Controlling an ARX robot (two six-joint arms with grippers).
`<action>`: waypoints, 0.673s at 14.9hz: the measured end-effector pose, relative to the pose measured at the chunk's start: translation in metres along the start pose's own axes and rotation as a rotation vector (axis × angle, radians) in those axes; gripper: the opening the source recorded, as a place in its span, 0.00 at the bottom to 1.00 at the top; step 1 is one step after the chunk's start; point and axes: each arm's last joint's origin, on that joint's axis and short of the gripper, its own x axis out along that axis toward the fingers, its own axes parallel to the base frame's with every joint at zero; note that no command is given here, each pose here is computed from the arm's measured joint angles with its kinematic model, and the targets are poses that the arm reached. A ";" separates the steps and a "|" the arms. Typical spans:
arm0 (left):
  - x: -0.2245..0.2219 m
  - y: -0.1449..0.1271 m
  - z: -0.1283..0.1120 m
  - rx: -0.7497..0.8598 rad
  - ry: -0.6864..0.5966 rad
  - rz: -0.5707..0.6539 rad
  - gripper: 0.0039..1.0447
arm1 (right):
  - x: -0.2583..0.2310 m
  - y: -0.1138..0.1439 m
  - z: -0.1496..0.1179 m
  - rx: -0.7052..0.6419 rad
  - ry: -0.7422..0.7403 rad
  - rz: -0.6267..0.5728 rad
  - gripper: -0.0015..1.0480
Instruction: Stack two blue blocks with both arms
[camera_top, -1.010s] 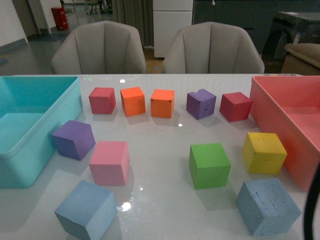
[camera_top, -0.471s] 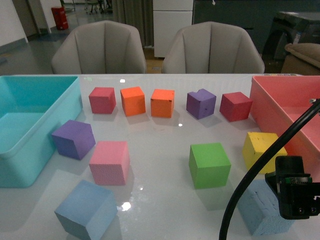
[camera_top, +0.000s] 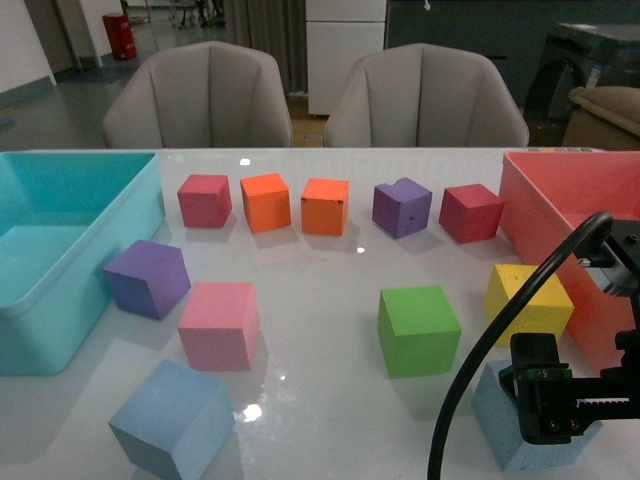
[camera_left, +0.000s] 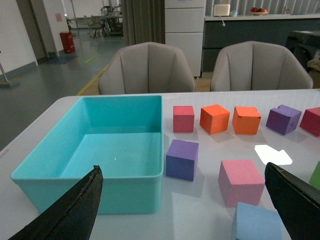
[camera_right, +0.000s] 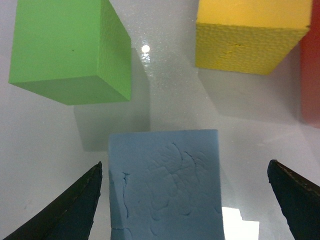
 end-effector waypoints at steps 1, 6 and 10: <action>0.000 0.000 0.000 0.000 0.000 0.000 0.94 | 0.004 0.001 0.000 -0.001 0.006 0.013 0.94; 0.000 0.000 0.000 0.000 0.000 0.000 0.94 | 0.017 0.006 -0.005 -0.016 0.034 0.039 0.94; 0.000 0.000 0.000 0.000 0.000 0.000 0.94 | 0.028 0.001 -0.012 -0.008 0.039 0.026 0.94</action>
